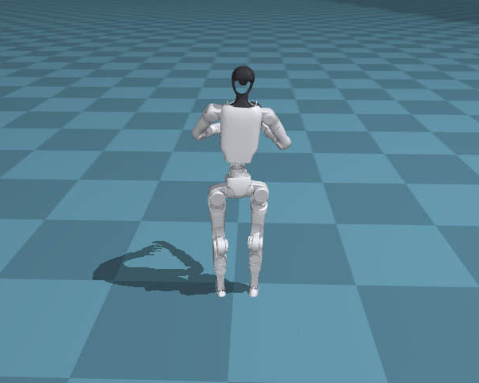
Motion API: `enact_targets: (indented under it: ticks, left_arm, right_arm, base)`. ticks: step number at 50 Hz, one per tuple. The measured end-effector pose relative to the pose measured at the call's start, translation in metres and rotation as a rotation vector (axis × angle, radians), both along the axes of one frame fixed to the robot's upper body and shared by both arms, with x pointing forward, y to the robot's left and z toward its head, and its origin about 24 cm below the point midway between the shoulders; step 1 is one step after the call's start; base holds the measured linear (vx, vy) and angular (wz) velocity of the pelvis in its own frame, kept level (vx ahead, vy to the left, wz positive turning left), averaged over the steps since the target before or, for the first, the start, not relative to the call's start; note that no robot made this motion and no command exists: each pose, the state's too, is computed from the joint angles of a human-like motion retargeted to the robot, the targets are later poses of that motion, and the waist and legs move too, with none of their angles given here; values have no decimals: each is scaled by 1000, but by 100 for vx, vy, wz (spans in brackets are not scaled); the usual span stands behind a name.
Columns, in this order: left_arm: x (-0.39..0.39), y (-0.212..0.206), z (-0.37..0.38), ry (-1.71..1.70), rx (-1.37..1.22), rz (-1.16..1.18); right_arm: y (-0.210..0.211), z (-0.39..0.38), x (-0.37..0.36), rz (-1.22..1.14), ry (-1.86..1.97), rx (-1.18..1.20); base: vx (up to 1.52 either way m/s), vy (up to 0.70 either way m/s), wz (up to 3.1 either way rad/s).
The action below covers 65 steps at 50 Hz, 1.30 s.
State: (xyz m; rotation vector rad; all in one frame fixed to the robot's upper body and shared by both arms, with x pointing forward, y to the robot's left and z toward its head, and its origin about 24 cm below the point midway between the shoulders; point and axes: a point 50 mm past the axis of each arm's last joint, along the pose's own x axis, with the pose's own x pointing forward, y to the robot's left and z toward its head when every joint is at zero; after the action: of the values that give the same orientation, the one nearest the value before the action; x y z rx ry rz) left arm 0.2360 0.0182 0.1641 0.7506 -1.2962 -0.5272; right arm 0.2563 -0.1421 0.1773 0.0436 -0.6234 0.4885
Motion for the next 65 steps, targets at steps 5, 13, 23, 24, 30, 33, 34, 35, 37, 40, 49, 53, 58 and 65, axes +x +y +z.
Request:
enact_targets:
  ticks: [5, 13, 23, 24, 30, 33, 34, 35, 37, 40, 49, 53, 58, 65]
  left_arm:
    - [3, 2, -3, 18, 15, 19]
    - [8, 6, -8, 35, 42, 44]
    - [9, 10, -8, 40, 82, 47]
    - [9, 10, -8, 40, 85, 47]
    - [10, 11, -7, 43, 93, 43]
    - [9, 12, -6, 44, 96, 38]
    - [9, 12, -5, 44, 98, 34]
    - [9, 12, -5, 44, 99, 30]
    - [9, 12, -4, 44, 104, 25]
    - [8, 12, -2, 44, 110, 13]
    - [6, 11, 2, 46, 132, -16]
    - [5, 10, 3, 50, 147, -33]
    - [4, 9, 6, 57, 150, -48]
    - [3, 12, 14, 39, 117, -55]
  right_arm:
    - [0, -5, 1, 10, 37, 21]
    - [1, -13, 0, 34, 93, 91]
    - [2, -19, -2, 83, 149, 159]
    - [3, -19, -3, 88, 153, 166]
    - [4, -22, -5, 121, 181, 216]
    - [5, -23, -6, 140, 196, 251]
    - [5, -23, -6, 148, 201, 265]
    - [5, -23, -6, 156, 206, 280]
    - [6, -24, -7, 168, 214, 309]
    - [7, -25, -8, 192, 230, 357]
    - [11, -29, -9, 254, 273, 449]
    - [14, -31, -9, 294, 293, 462]
    - [16, -34, -10, 327, 311, 470]
    - [16, -35, -11, 318, 310, 482]
  base:
    - [0, 0, 0]
    - [0, 0, 0]
    - [0, 0, 0]
    - [0, 0, 0]
    - [0, 0, 0]
    - [0, 0, 0]
    - [0, 0, 0]
    - [0, 0, 0]
    - [0, 0, 0]
    - [0, 0, 0]
    - [0, 0, 0]
    - [0, 0, 0]
    - [0, 0, 0]
    - [0, 0, 0]
